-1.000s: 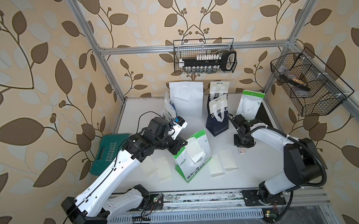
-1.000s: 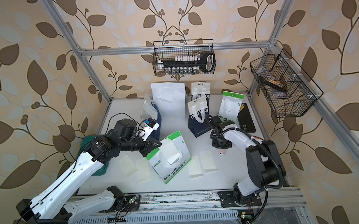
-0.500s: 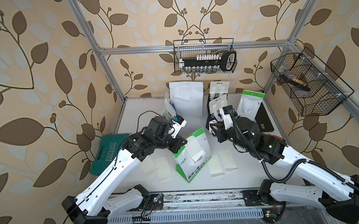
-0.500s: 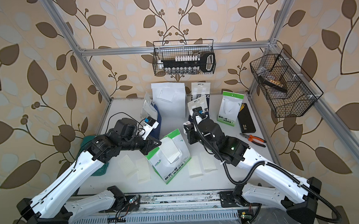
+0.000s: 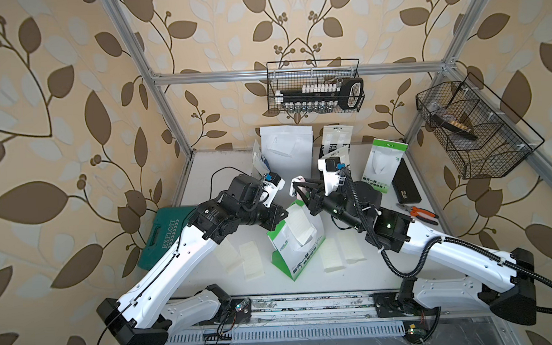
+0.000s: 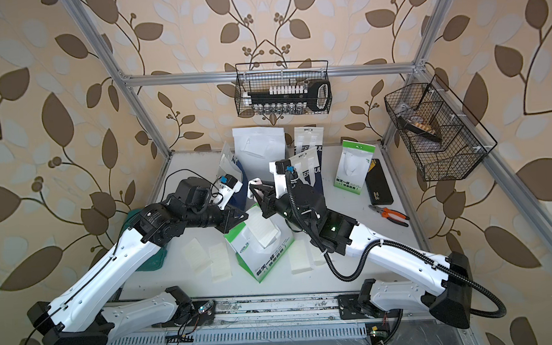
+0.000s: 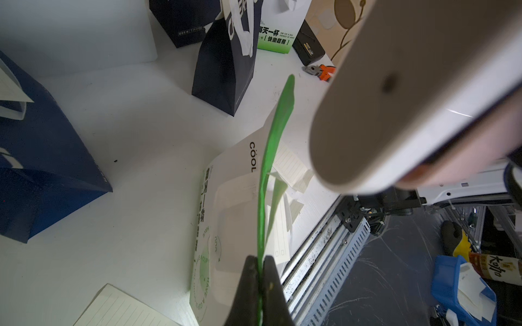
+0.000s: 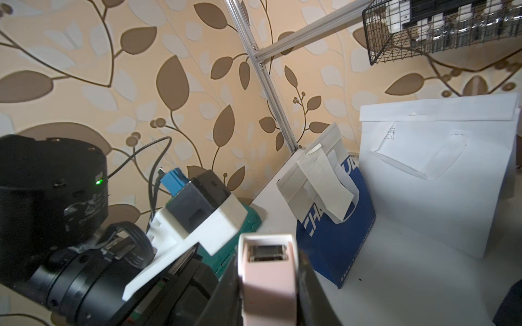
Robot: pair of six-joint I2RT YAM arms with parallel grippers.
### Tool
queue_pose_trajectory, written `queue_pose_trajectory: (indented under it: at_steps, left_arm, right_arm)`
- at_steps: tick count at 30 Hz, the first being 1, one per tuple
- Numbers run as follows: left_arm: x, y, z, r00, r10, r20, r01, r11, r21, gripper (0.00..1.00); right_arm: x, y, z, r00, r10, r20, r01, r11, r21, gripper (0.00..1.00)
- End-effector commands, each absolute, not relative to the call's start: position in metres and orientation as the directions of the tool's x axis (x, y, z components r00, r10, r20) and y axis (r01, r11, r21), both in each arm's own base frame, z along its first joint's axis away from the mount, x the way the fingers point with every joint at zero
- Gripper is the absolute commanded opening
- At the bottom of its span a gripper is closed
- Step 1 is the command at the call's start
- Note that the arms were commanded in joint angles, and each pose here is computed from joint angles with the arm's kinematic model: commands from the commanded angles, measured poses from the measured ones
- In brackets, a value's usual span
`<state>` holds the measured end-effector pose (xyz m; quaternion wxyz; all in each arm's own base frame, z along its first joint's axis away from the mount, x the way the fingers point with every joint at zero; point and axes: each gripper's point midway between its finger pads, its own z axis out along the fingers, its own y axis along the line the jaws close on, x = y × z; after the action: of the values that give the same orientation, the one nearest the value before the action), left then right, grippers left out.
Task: Staple the receipts to the bags
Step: Place the stapler in the takeout bag.
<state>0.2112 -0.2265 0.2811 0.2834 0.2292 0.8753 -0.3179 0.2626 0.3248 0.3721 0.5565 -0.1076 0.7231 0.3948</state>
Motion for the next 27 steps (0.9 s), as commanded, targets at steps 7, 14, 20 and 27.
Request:
queue_pose_trajectory:
  at_steps: [7, 14, 20, 27]
  left_arm:
    - [0.208, -0.229, 0.300, -0.720, 0.186, -0.669, 0.588, 0.675, -0.446, 0.00]
    - [0.208, -0.227, 0.302, -0.714, 0.178, -0.677, 0.585, 0.682, -0.438, 0.00]
    - [0.209, -0.224, 0.301, -0.713, 0.174, -0.680, 0.580, 0.691, -0.431, 0.00]
    - [0.209, -0.224, 0.303, -0.706, 0.175, -0.686, 0.584, 0.692, -0.424, 0.00]
  right_arm:
    - [0.259, 0.345, 0.361, -0.371, 0.264, -0.890, -0.603, 0.661, 0.447, 0.00]
    - [0.255, 0.353, 0.348, -0.374, 0.218, -0.901, -0.606, 0.678, 0.416, 0.00]
    - [0.251, 0.353, 0.342, -0.375, 0.188, -0.908, -0.605, 0.693, 0.393, 0.00]
    - [0.251, 0.348, 0.330, -0.362, 0.141, -0.921, -0.594, 0.727, 0.345, 0.00]
